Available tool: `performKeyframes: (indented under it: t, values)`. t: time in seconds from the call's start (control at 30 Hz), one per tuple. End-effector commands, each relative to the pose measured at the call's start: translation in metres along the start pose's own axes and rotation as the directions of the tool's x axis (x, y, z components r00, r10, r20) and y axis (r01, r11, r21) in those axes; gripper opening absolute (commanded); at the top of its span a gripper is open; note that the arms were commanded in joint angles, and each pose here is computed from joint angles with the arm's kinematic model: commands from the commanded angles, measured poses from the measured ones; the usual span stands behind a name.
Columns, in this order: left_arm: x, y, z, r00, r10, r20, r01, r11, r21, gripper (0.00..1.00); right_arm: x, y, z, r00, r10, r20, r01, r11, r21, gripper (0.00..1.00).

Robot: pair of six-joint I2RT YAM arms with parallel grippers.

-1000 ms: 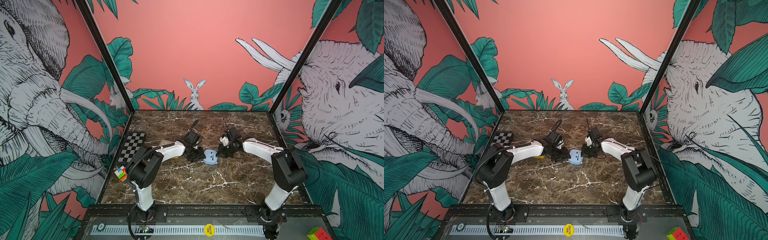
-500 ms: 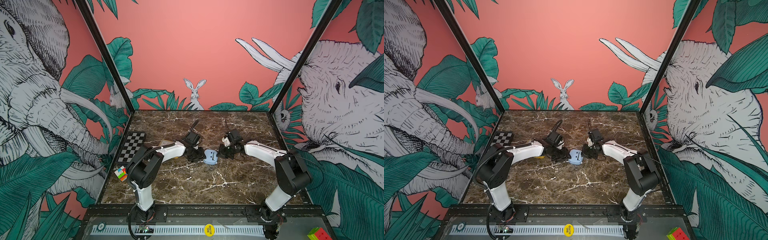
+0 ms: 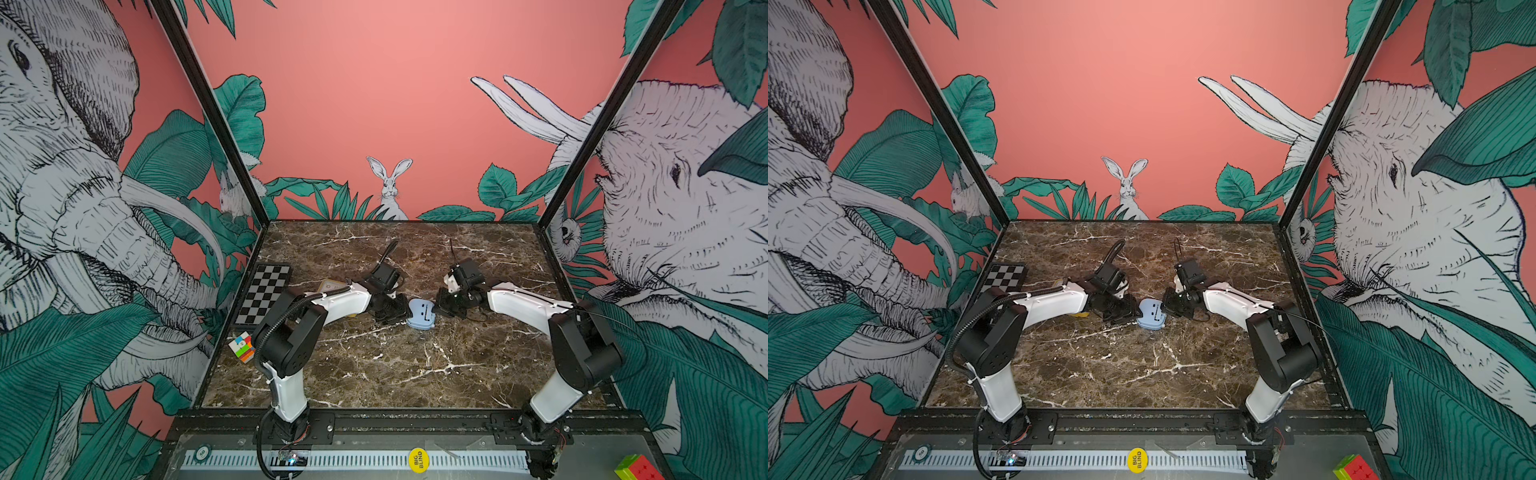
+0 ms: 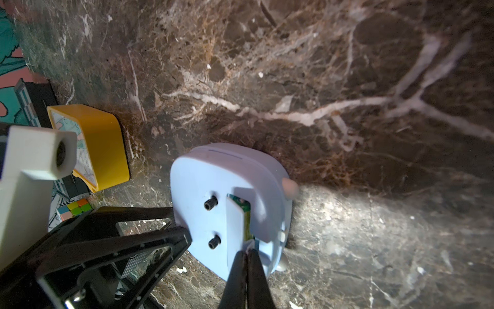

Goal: Insert the battery into the alarm
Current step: Install the cover on the alarm.

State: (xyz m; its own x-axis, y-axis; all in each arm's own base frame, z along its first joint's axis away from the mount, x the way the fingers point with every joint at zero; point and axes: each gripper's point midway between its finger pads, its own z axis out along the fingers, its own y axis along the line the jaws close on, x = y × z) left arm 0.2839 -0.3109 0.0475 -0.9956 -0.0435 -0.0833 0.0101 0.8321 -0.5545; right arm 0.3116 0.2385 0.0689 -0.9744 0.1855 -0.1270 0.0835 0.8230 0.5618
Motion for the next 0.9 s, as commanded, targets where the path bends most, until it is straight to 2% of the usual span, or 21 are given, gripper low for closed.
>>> performKeyframes:
  t: [0.0,0.87]
  values:
    - [0.0085,0.0095,0.0012,1.0,-0.009,-0.014,0.008,0.999,-0.031,0.5,-0.0023,0.0036,0.0008,1.0,-0.002,0.014,0.002,1.0,0.001,0.0]
    - [0.009,0.0103,0.0031,1.0,-0.014,-0.013,0.013,1.0,-0.024,0.5,0.0004,0.0,0.004,1.0,0.011,0.0,-0.011,0.999,0.039,0.0]
